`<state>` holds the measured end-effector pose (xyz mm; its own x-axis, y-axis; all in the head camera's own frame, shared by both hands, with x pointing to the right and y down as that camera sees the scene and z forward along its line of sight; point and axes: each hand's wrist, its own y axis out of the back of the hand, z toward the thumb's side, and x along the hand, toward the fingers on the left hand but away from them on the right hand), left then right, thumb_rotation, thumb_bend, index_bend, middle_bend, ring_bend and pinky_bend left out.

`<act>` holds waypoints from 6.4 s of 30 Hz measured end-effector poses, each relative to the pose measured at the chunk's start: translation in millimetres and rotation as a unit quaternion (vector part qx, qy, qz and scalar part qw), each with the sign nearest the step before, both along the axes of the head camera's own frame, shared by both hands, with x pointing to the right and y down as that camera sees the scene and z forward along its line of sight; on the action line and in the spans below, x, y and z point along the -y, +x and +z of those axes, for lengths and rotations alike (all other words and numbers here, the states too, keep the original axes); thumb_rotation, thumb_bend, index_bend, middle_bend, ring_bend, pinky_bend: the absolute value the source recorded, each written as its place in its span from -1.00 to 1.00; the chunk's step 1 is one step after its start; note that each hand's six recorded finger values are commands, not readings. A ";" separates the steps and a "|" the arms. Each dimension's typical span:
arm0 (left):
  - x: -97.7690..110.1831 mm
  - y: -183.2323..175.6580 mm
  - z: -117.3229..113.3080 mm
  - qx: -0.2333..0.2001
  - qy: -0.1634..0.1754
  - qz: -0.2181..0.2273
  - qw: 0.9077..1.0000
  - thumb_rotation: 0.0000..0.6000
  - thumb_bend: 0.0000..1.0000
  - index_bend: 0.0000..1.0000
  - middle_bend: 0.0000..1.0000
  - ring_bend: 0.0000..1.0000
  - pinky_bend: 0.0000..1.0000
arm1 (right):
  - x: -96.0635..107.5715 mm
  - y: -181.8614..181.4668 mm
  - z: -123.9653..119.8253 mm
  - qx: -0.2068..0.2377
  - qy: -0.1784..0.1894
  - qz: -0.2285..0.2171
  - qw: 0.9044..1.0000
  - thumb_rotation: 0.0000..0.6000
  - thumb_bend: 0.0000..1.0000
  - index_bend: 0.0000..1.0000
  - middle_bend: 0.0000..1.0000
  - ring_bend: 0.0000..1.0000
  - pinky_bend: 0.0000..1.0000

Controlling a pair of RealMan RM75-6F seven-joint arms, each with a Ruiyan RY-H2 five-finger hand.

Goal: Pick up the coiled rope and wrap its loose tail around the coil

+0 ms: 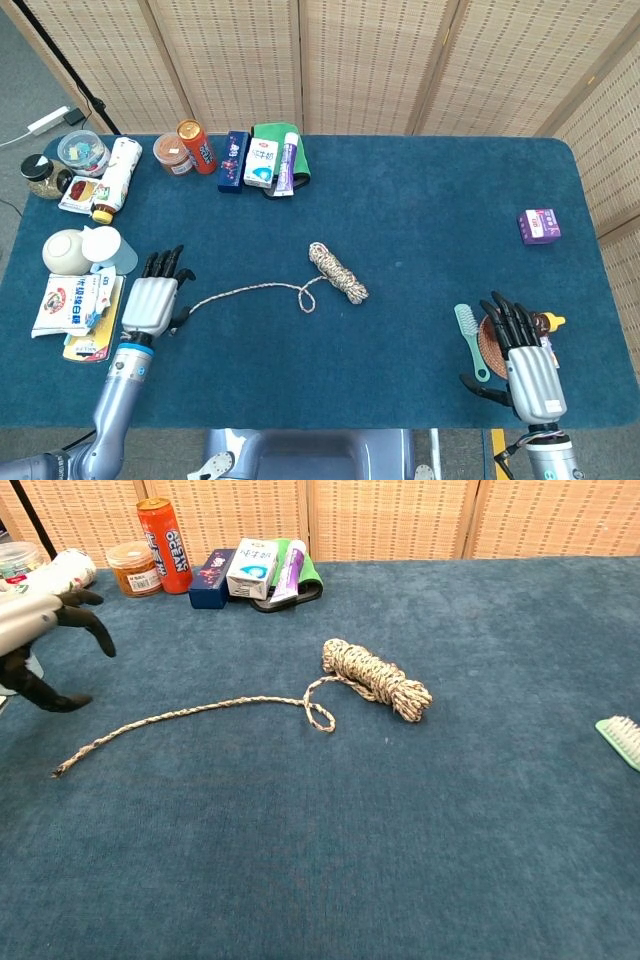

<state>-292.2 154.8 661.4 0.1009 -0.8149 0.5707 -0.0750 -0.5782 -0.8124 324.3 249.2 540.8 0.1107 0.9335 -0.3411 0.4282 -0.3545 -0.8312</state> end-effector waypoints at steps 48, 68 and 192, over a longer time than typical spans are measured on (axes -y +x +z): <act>4.2 48.3 74.1 0.034 -0.047 -0.016 0.998 1.00 -0.30 -0.08 -1.00 -1.00 -1.00 | 6.0 7.0 5.5 0.005 -0.016 0.012 1.000 1.00 -1.00 -1.00 -1.00 -1.00 -1.00; 6.4 48.3 71.8 0.033 -0.047 -0.021 0.998 1.00 -0.20 0.01 -1.00 -1.00 -1.00 | 5.9 7.7 5.5 0.008 -0.018 0.014 1.000 1.00 -1.00 -1.00 -1.00 -1.00 -1.00; 79.3 -10.6 -139.4 -0.043 0.174 0.021 0.984 1.00 -0.19 0.15 -1.00 -1.00 -1.00 | 114.2 -220.8 163.4 -0.061 -0.180 -0.013 0.982 1.00 -1.00 -1.00 -1.00 -1.00 -1.00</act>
